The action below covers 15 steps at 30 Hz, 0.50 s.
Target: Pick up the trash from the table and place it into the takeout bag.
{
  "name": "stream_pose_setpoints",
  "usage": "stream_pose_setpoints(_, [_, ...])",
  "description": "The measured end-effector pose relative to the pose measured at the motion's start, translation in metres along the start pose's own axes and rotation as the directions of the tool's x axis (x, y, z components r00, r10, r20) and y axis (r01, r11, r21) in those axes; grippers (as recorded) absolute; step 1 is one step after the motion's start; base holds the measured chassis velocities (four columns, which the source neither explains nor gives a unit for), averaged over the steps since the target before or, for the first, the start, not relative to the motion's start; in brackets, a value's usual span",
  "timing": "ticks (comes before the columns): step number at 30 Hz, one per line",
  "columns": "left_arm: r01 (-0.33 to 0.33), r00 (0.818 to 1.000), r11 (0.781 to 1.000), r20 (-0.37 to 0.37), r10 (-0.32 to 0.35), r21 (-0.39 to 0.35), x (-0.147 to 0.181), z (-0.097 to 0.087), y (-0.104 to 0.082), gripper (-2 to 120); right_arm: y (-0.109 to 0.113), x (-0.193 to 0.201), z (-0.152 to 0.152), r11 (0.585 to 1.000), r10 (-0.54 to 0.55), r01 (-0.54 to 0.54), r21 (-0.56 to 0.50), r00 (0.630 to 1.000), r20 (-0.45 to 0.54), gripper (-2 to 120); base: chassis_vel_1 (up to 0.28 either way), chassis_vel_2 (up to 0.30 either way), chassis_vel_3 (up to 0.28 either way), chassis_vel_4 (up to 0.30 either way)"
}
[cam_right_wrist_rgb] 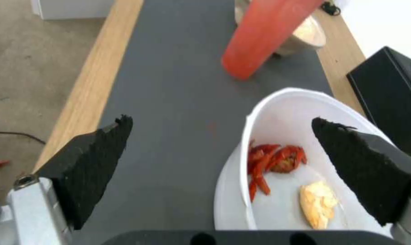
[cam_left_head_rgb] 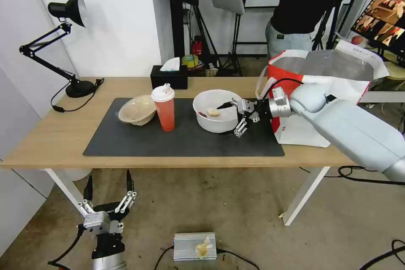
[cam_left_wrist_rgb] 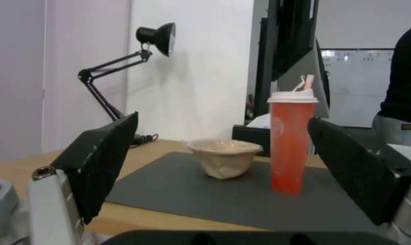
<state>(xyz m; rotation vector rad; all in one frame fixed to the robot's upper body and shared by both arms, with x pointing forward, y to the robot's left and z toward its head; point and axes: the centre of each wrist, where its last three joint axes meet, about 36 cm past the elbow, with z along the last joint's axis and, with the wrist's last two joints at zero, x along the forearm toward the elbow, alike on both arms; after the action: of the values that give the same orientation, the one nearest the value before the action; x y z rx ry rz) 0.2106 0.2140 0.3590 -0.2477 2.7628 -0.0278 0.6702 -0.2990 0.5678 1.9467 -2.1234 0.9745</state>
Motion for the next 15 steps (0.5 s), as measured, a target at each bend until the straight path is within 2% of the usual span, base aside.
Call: stream_pose_setpoints(15, [0.007,1.0,1.0,-0.001,-0.007,0.006,-0.002,0.001,0.001,100,-0.014,-0.012,0.007,1.0,-0.02,0.02,-0.017,0.999,-0.028,100,0.0,0.0,0.0,0.0])
